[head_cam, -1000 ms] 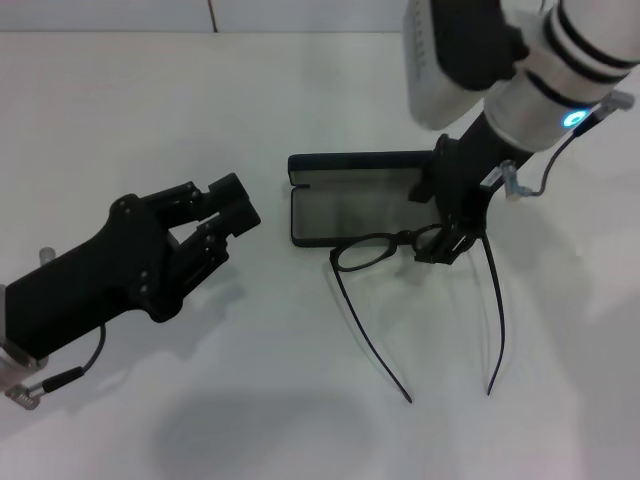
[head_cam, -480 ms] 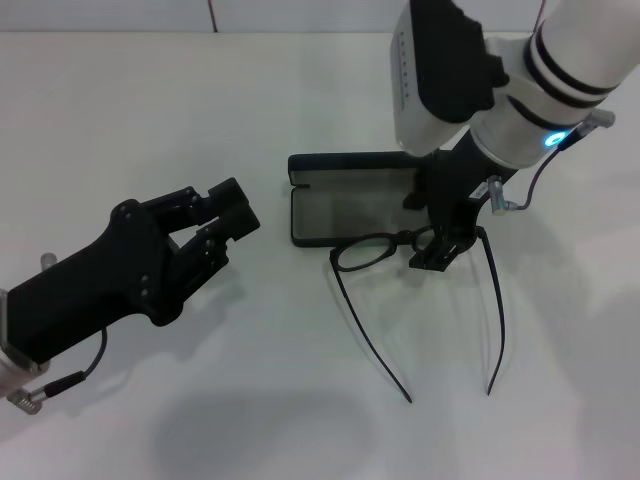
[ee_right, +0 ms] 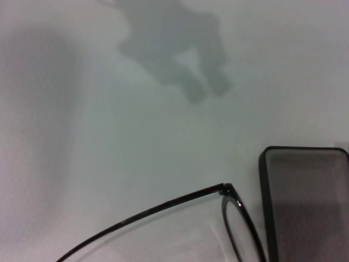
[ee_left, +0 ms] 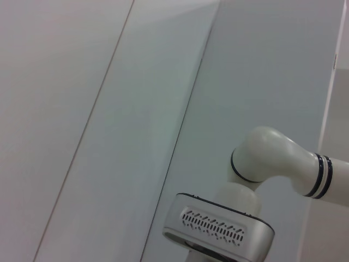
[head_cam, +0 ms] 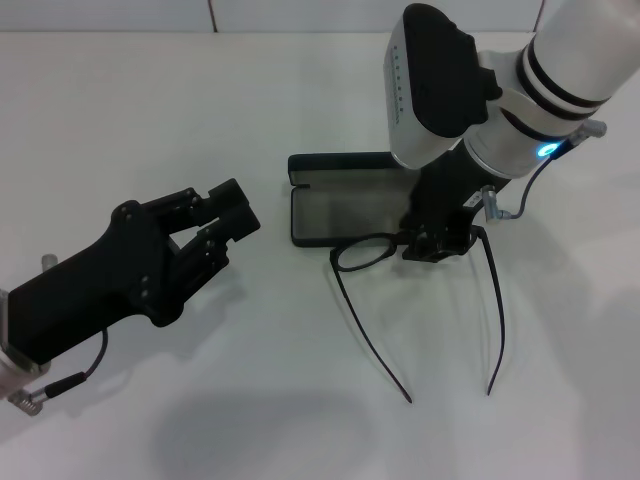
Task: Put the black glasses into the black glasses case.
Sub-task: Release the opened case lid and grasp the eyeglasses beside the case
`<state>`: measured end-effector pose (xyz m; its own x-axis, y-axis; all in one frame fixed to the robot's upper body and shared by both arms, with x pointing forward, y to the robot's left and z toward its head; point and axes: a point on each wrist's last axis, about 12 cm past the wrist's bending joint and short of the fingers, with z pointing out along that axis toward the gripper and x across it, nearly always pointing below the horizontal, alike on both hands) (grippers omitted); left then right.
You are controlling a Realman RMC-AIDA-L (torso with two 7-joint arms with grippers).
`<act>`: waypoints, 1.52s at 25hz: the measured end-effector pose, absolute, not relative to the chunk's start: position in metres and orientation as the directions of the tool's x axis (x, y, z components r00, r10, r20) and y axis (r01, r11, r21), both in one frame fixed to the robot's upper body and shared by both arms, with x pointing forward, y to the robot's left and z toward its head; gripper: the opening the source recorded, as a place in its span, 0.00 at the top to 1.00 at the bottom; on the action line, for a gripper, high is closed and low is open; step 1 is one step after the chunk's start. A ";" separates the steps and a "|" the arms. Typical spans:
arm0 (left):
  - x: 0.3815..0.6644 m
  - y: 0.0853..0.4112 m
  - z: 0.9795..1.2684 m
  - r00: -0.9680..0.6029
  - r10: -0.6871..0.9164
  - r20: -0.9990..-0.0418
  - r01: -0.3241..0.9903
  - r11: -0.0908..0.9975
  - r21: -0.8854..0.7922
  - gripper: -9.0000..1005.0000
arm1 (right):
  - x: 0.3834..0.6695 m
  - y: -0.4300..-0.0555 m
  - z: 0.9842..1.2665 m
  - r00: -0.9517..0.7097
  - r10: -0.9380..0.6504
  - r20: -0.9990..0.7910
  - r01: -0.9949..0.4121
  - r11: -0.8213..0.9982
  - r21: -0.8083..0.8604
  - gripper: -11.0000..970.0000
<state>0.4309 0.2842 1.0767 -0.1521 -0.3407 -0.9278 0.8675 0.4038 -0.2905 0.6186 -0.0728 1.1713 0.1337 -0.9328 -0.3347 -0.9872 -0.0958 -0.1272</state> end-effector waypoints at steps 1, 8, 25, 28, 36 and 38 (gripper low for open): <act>0.431 0.284 1.076 -0.153 -0.341 -0.927 0.867 0.404 -0.292 0.76 | 0.618 -0.073 1.171 0.132 -0.933 -0.335 -0.988 -0.096 -0.121 0.55; 0.430 0.284 1.075 -0.162 -0.345 -0.924 0.864 0.403 -0.302 0.76 | 0.610 -0.078 1.167 0.095 -0.938 -0.333 -0.995 -0.079 -0.062 0.73; 0.431 0.281 1.067 -0.180 -0.353 -0.918 0.855 0.405 -0.323 0.76 | 0.609 -0.079 1.167 0.095 -0.934 -0.344 -0.995 -0.075 -0.072 0.76; 0.433 0.279 1.066 -0.180 -0.352 -0.918 0.856 0.404 -0.323 0.76 | 0.610 -0.080 1.166 0.093 -0.932 -0.350 -0.995 -0.071 -0.075 0.76; 0.436 0.276 1.065 -0.184 -0.346 -0.920 0.862 0.393 -0.320 0.76 | 0.609 -0.078 1.165 0.105 -0.916 -0.388 -0.994 -0.083 -0.073 0.77; 0.436 0.276 1.064 -0.183 -0.344 -0.921 0.862 0.394 -0.318 0.76 | 0.609 -0.077 1.164 0.108 -0.914 -0.391 -0.994 -0.086 -0.073 0.78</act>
<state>0.4355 0.2762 1.0644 -0.1826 -0.3444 -0.9209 0.8620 0.3945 -0.3185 0.6090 -0.0772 1.1645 0.1076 -0.9141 -0.3908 -0.9936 -0.0856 -0.0734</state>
